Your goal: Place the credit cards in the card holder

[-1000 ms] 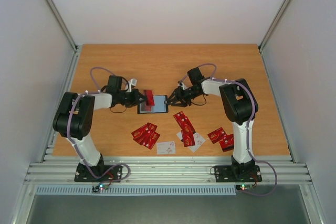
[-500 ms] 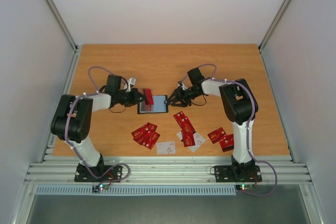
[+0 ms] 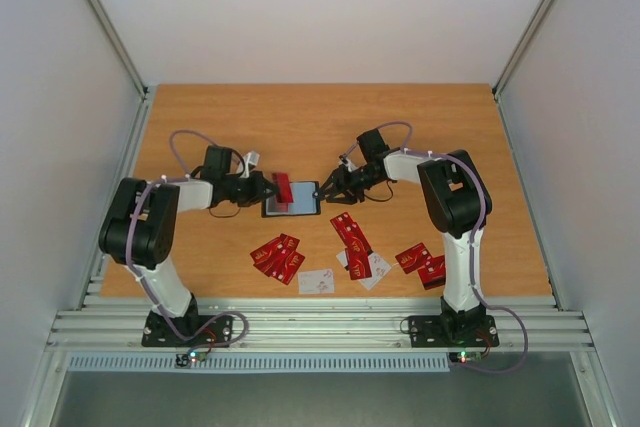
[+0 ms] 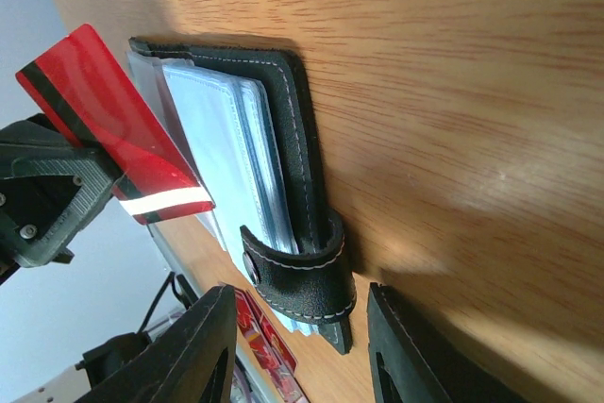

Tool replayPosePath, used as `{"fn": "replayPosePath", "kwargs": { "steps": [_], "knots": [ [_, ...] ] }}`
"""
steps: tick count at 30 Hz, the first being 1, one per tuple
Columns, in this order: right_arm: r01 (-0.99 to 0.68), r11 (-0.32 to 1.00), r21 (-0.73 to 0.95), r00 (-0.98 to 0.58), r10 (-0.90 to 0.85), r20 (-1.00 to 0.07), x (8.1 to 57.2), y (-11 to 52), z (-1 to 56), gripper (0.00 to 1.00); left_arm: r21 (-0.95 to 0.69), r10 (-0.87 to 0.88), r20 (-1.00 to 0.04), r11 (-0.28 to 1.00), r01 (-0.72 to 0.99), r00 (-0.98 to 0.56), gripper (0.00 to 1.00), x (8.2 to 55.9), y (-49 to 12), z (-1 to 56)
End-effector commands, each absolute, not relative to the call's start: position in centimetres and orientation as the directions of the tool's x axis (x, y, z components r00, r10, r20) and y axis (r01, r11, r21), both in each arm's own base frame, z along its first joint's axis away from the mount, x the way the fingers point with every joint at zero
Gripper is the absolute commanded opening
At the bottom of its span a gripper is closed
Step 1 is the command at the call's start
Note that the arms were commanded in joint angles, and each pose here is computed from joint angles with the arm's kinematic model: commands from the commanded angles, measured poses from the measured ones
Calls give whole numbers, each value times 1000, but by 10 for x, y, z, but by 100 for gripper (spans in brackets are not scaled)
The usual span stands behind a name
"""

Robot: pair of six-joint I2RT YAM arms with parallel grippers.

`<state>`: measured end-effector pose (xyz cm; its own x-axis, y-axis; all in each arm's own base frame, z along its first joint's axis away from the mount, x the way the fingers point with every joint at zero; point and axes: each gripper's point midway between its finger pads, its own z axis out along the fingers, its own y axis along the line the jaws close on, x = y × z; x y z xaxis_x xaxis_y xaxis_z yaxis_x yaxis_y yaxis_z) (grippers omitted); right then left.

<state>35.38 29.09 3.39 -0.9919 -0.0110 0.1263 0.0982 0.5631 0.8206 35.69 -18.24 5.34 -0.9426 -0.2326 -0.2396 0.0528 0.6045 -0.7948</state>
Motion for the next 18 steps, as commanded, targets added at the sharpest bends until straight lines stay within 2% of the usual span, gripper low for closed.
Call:
{"fn": "replayPosePath", "kwargs": {
  "steps": [1,18],
  "knots": [
    [107,555,825,-991,-12,136,353,292,31,39,-813,-228,-246,578,72,-942,0,359,-187,49],
    [126,542,831,-988,-7,154,355,294,27,38,-835,-218,-193,549,43,-957,0,348,-197,40]
  ]
}}
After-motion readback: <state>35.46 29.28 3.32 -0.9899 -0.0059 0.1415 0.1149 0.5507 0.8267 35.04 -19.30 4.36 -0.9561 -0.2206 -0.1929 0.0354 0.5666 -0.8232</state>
